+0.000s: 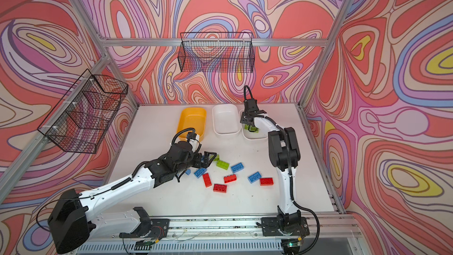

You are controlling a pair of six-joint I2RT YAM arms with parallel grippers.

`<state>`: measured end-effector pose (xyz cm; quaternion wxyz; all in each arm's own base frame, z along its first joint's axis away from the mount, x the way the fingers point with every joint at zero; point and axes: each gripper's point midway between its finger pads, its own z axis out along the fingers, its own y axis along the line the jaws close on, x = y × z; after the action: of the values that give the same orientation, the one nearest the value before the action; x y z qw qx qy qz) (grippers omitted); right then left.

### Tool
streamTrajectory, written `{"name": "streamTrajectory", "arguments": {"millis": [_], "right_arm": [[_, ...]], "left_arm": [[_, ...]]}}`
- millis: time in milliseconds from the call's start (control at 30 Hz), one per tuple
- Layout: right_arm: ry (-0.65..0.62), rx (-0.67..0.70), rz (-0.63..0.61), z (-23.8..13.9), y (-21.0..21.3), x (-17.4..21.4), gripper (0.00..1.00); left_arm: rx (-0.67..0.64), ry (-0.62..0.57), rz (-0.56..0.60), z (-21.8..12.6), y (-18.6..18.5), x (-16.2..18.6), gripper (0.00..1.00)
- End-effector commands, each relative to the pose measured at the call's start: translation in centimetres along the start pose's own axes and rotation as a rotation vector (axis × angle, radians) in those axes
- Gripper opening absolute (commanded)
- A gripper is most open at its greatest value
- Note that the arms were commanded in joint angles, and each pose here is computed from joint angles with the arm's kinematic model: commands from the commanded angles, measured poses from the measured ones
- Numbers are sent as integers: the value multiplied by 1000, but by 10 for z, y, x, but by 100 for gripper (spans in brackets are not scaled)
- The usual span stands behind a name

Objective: Sort the legos into containers by color
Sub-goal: 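Move the right gripper to a lime-green brick among the scattered bricks and grasp it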

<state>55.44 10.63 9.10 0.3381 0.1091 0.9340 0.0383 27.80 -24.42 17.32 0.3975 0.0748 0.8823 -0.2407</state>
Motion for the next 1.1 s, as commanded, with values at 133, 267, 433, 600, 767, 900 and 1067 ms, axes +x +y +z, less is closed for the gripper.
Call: {"name": "streamTrajectory", "arguments": {"millis": [133,267,433,600,767,900,1067], "right_arm": [[-54,-90,-69,-95,36,19,74],[23,-160,-173,-121,62,72,77],[97,-282,-240,-140,90,136,77],[162,-301,-318,-143,107,186,77],[214,-302,-430,-147,114,219,77],[239,-339,-465,-145,114,235,77],[266,-381,-480,-141,118,246,78]], "left_arm": [[12,-22,-75,-31,19,21,100],[2,-30,-105,-47,33,38,100],[-5,-37,-139,-64,51,61,100],[-21,-53,-161,-80,64,71,100],[-18,-59,-179,-88,69,76,100],[-14,-55,-190,-87,70,81,100],[-5,-48,-197,-85,69,83,100]]}}
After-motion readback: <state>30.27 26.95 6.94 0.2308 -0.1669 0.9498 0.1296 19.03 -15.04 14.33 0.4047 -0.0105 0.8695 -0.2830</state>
